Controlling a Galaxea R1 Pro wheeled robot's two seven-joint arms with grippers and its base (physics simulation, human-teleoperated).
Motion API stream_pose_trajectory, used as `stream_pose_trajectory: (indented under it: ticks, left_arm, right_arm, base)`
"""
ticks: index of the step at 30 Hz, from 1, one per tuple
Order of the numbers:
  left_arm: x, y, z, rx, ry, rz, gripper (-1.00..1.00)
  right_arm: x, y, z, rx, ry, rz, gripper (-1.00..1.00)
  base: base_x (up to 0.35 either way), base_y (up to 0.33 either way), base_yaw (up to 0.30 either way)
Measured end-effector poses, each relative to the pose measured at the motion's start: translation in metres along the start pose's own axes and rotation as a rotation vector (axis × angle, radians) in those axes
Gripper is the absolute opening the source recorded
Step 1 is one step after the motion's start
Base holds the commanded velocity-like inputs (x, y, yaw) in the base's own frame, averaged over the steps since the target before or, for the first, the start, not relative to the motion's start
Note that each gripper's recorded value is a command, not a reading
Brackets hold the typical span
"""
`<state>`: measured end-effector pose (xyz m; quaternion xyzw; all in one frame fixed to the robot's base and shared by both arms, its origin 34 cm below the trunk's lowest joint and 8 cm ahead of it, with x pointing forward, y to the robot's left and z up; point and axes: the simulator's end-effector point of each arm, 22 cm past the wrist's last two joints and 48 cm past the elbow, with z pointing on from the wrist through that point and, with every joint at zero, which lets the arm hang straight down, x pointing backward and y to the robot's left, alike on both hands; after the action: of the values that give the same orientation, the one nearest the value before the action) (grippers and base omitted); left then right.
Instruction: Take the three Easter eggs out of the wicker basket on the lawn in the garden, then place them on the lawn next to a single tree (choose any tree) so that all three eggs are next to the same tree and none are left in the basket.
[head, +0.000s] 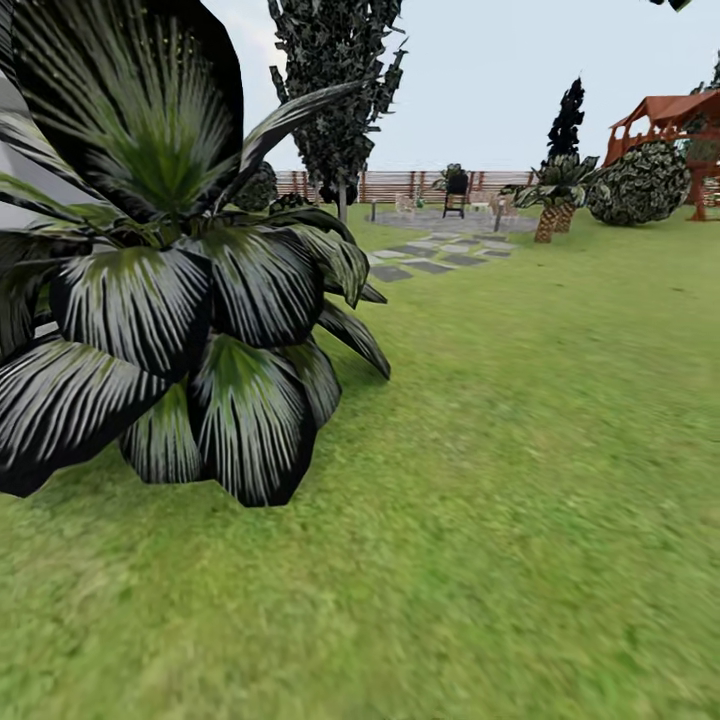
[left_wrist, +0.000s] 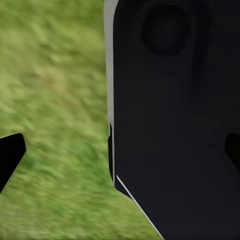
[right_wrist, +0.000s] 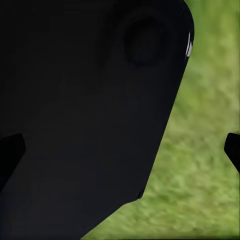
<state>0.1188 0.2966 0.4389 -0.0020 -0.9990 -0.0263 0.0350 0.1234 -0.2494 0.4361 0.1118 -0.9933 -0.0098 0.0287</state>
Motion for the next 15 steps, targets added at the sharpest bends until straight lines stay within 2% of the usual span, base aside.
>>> stream_pose_trajectory:
  ticks: [15]
  left_arm:
    - [0.0063,-0.0001,0.0001,0.0,0.016,0.001,1.0]
  right_arm:
    - [0.0061,0.0014,0.0001,-0.003,0.018,0.003,1.0]
  base:
    - [0.0,0.0,-0.223]
